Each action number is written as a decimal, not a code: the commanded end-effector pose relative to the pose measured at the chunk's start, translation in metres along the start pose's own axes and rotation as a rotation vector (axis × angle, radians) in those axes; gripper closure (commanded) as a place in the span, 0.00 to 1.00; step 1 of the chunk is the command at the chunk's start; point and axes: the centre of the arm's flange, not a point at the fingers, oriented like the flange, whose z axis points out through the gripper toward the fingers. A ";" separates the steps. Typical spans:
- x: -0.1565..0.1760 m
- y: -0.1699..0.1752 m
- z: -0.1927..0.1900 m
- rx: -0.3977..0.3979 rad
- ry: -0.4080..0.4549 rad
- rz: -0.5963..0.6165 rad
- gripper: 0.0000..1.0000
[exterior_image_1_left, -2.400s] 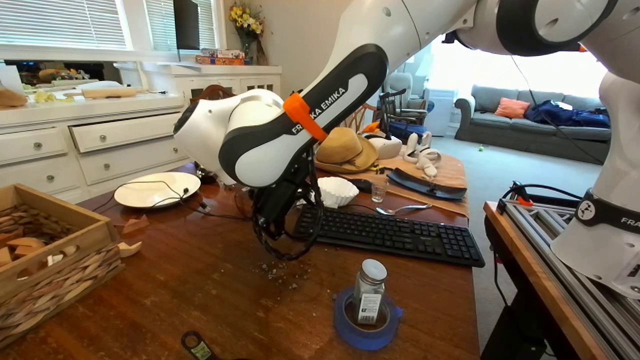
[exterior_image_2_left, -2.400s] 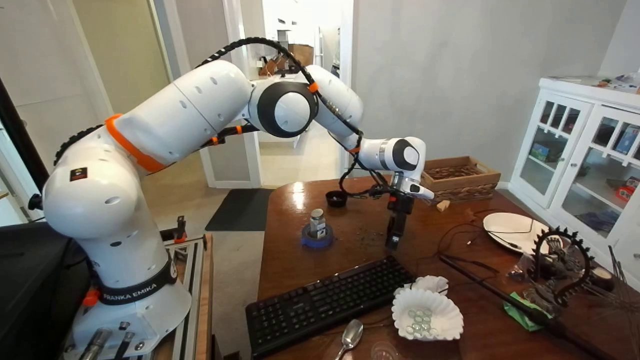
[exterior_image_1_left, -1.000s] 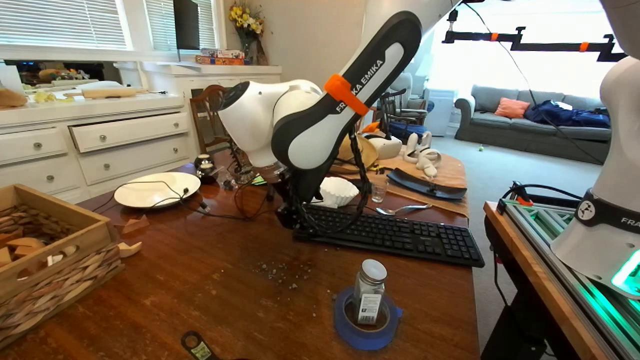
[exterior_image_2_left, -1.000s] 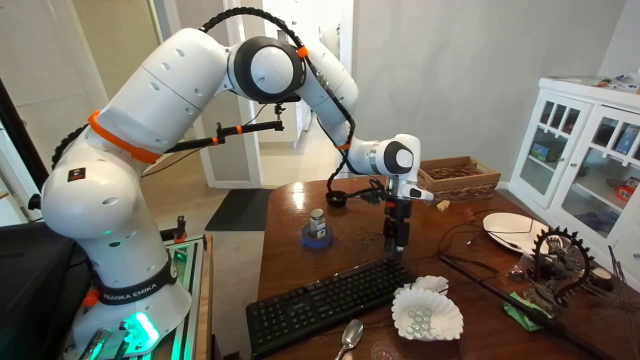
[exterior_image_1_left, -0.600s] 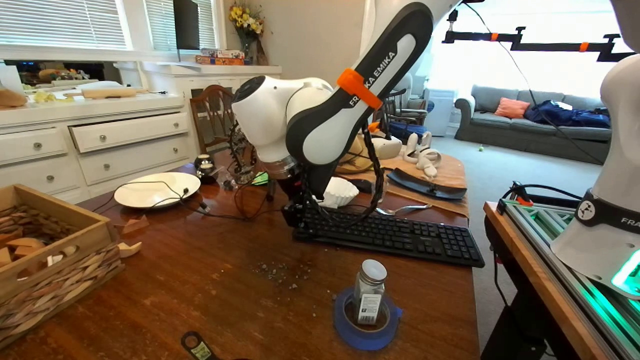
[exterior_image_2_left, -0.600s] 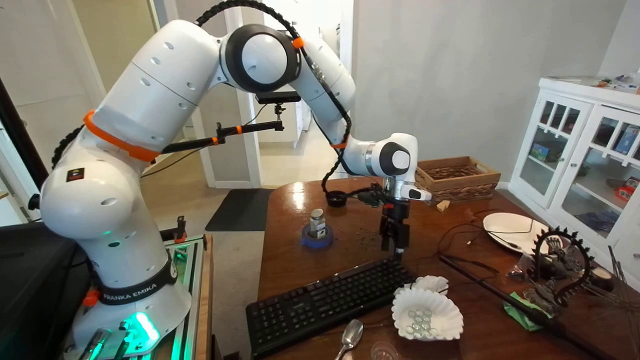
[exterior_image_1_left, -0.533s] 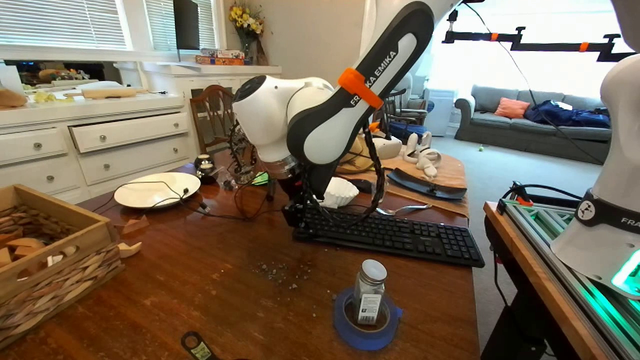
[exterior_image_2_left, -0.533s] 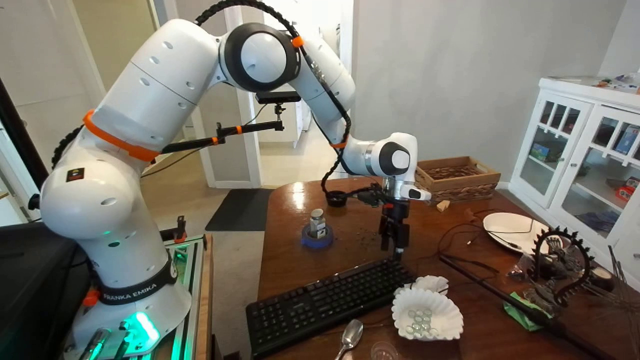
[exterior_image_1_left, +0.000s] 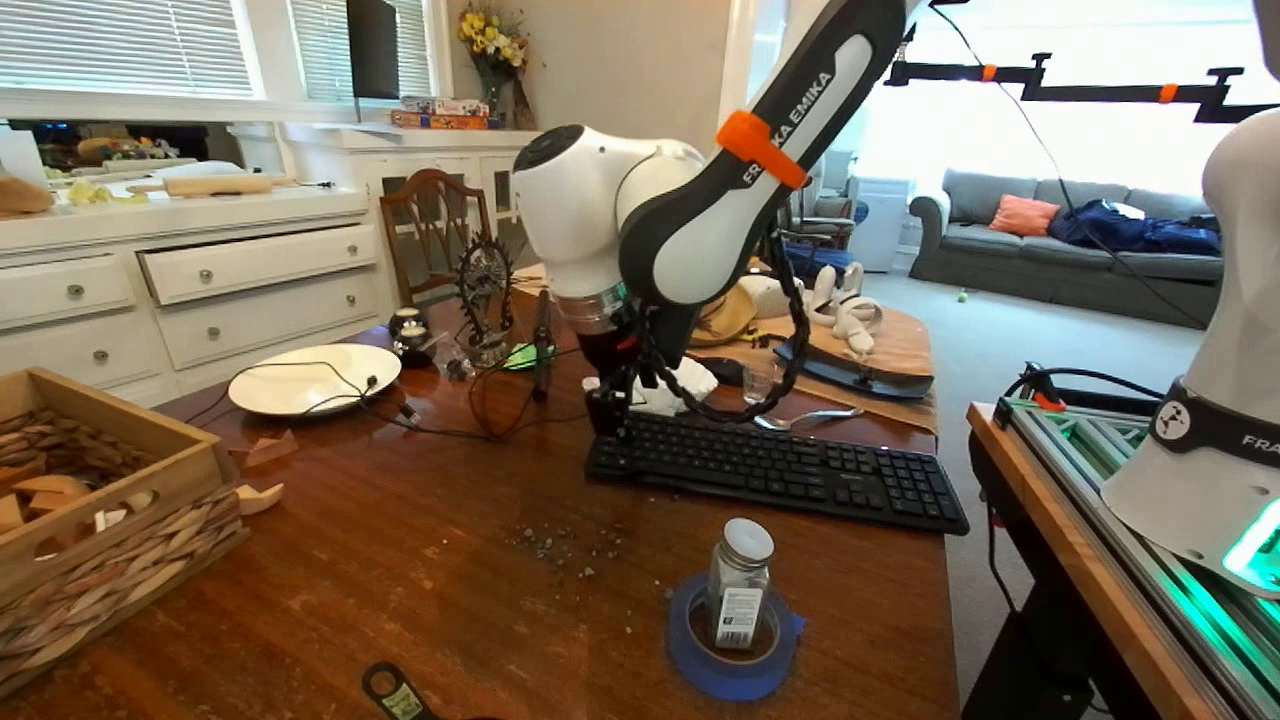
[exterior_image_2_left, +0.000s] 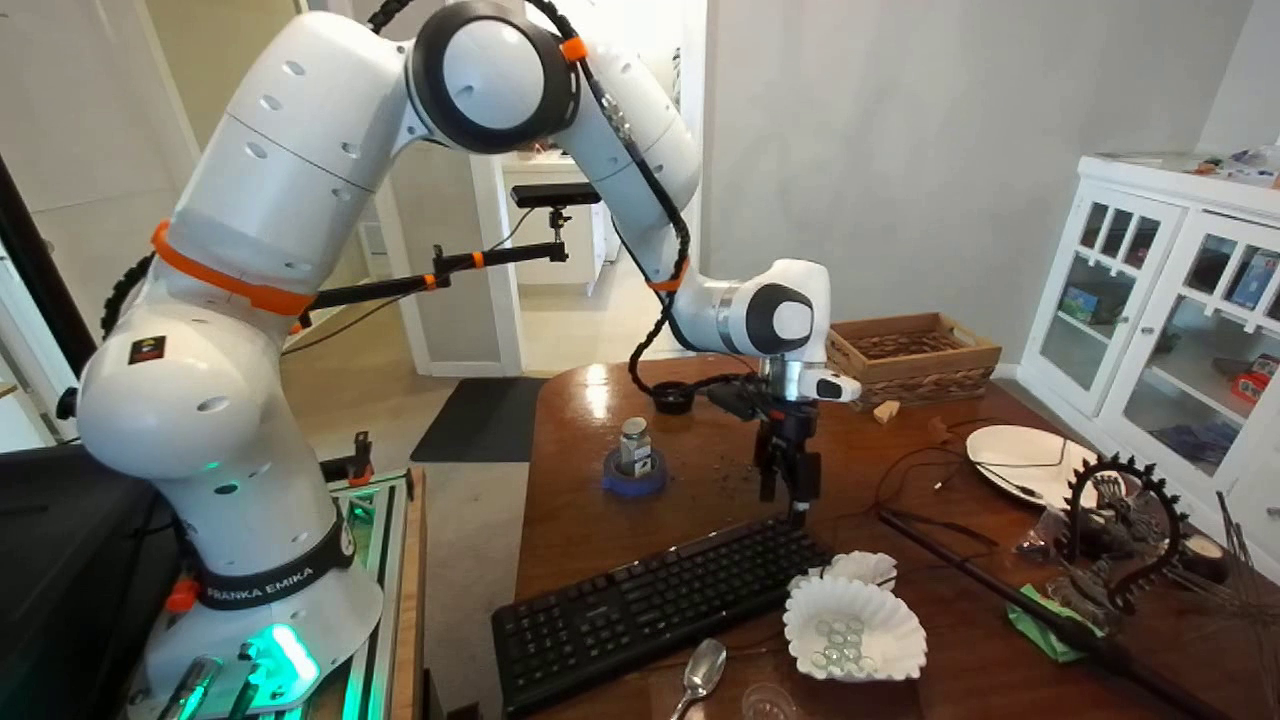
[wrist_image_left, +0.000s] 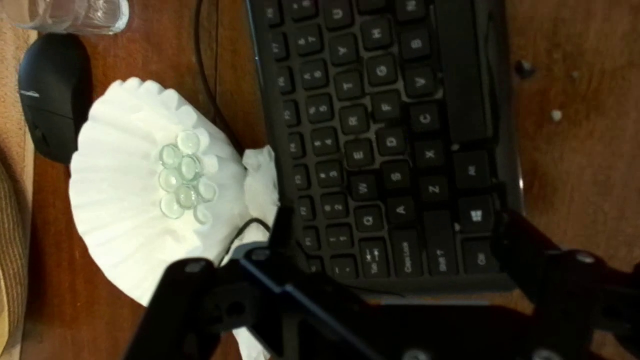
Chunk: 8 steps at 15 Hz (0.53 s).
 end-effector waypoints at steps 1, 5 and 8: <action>-0.074 0.051 0.006 0.007 -0.006 -0.082 0.00; -0.122 0.094 0.018 -0.023 -0.061 -0.190 0.00; -0.163 0.113 0.027 -0.119 -0.031 -0.334 0.00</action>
